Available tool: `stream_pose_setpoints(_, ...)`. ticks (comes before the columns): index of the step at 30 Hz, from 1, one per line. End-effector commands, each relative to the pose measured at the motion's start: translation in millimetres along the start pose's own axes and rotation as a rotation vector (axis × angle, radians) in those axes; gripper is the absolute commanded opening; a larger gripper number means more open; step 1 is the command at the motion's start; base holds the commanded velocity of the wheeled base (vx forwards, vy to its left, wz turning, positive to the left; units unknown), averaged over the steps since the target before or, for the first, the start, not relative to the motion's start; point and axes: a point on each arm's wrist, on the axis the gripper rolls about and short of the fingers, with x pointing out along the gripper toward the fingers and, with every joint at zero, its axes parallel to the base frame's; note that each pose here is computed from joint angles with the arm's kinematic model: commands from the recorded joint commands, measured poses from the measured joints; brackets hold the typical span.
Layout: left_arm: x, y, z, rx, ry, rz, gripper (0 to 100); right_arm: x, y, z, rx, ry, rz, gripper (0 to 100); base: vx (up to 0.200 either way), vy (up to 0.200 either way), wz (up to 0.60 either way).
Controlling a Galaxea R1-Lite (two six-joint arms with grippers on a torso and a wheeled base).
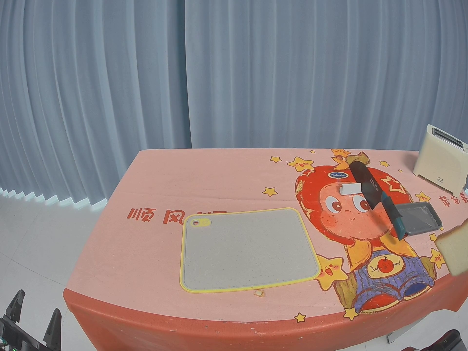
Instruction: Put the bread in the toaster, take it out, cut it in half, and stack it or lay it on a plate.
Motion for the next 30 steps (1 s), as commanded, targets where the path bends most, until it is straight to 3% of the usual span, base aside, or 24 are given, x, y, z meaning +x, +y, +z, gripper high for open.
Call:
stream_pose_setpoints(1, 1, 0.0, -4.8, -0.001, 0.019, 0.000, 100, 8, -3.8, 3, 0.020, 0.031, 0.006, 0, 0.000, 0.000, 0.00)
stream_pose_setpoints(15, 1, 0.0, -4.7, 0.001, 0.016, 0.000, 100, 26, -11.0, 7, 0.056, 0.099, 0.071, 0, 0.000, 0.000, 0.00)
stream_pose_setpoints(23, 1, 0.0, -4.9, -0.001, 0.017, 0.000, 100, 32, -11.1, 5, 0.081, 0.124, 0.201, 0, 0.000, 0.000, 0.00)
stream_pose_setpoints(30, 1, 0.0, -4.9, 0.001, 0.017, 0.000, 100, 36, -10.9, 2, 0.094, 0.146, 0.252, 0, 0.000, 0.000, 0.00)
